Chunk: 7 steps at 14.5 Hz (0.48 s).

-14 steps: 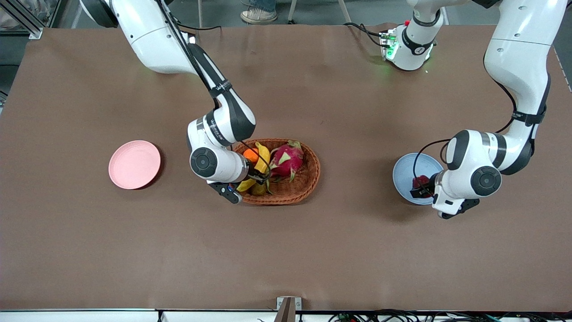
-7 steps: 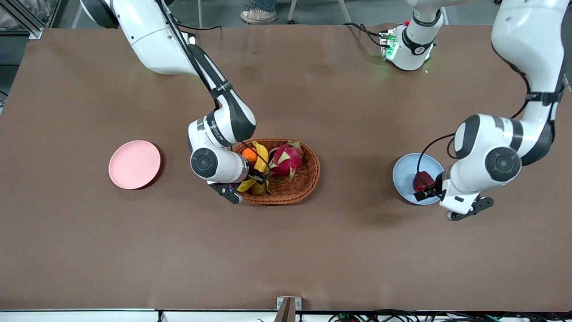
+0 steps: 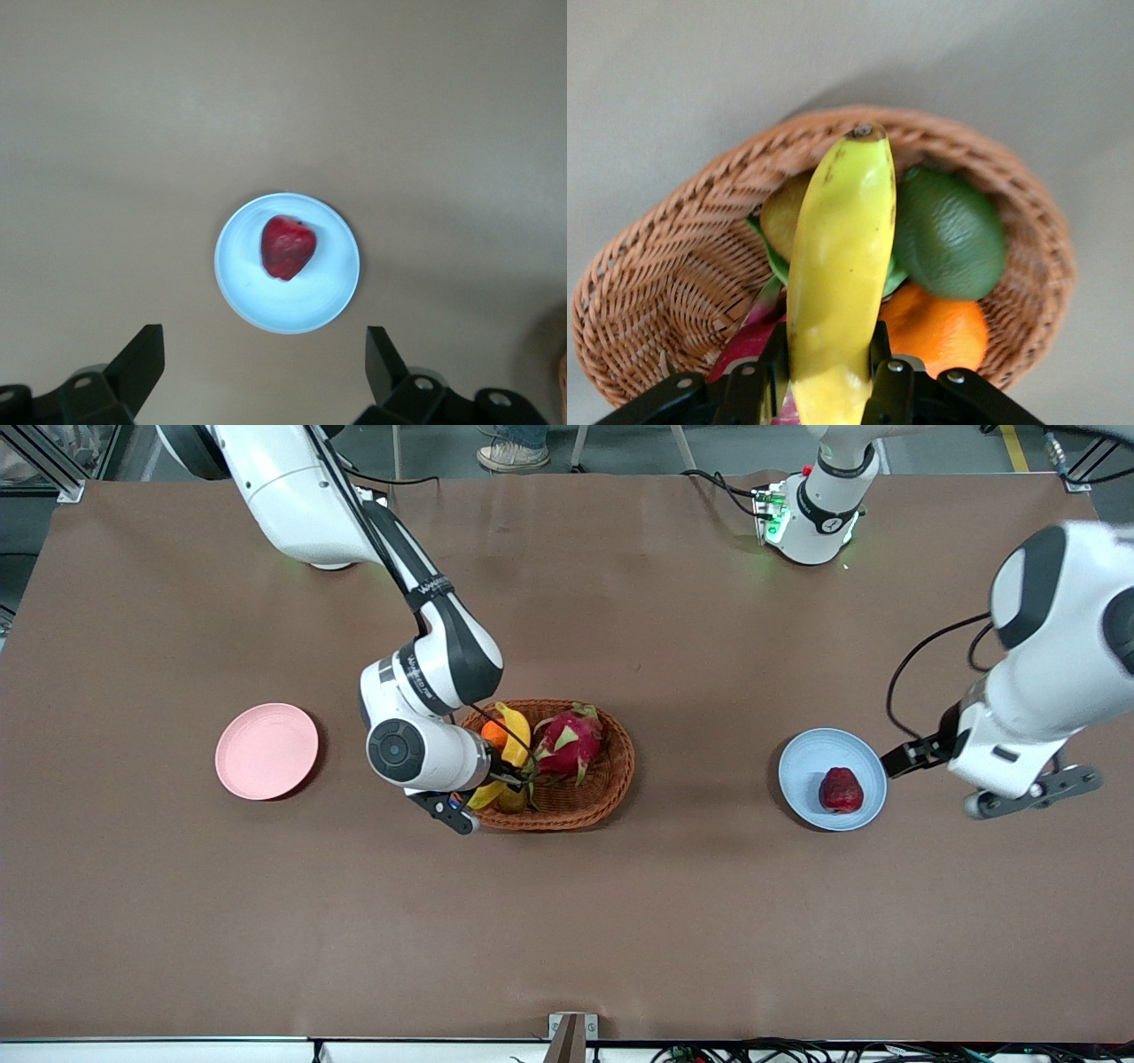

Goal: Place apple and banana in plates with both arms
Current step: 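Release the apple onto the blue plate and raise the left gripper, then carry the yellow banana with the right gripper over the pink plate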

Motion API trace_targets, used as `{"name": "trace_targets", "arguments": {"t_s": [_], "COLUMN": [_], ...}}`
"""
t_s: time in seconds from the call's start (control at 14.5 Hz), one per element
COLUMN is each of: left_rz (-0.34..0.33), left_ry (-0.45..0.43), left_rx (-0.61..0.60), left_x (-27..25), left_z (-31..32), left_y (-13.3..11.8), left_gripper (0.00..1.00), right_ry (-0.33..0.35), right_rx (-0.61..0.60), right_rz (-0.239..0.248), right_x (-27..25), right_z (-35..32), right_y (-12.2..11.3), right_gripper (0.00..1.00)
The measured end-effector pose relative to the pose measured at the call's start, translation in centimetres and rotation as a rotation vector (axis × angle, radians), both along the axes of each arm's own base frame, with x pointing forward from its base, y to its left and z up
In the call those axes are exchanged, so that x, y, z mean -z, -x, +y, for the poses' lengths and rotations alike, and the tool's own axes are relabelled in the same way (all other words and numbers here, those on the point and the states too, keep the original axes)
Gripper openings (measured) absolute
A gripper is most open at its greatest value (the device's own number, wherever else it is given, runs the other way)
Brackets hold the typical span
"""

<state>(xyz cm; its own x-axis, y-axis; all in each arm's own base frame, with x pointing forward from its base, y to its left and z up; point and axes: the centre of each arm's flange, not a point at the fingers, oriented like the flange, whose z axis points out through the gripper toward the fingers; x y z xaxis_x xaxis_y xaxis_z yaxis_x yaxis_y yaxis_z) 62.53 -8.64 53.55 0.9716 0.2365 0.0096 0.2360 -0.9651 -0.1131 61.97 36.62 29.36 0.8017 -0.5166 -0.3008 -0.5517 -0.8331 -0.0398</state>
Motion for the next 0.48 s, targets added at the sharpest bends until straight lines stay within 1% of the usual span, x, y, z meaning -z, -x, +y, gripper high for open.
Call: {"name": "trace_targets", "arguments": {"t_s": [0.14,0.21,0.34,0.48], "left_rz": [-0.027,-0.038,-0.059,-0.079], "left_ry": [-0.012,-0.018,-0.030,-0.019], "left_rx": [-0.001,0.007,0.059,0.127], "left_x": [-4.1,-5.8,-8.7,-10.9], "left_z": [0.0,-0.1,-0.2,0.0], "left_y": [1.5,2.4,4.2,5.5], "left_gripper": [1.00,1.00,1.00,1.00], "right_ry": [0.061,0.084,0.097,0.099], "right_rx": [-0.062,-0.112,-0.198,-0.269], "right_rz": [-0.044,-0.052,-0.036,-0.024], "right_x": [-1.5,-2.4,-3.8,-4.3], "right_z": [-3.3,-5.8,-12.9,-21.5], "right_y": [-1.7,-2.6,-4.6,-6.3], "right_gripper": [0.39,0.39,0.39,0.39]}}
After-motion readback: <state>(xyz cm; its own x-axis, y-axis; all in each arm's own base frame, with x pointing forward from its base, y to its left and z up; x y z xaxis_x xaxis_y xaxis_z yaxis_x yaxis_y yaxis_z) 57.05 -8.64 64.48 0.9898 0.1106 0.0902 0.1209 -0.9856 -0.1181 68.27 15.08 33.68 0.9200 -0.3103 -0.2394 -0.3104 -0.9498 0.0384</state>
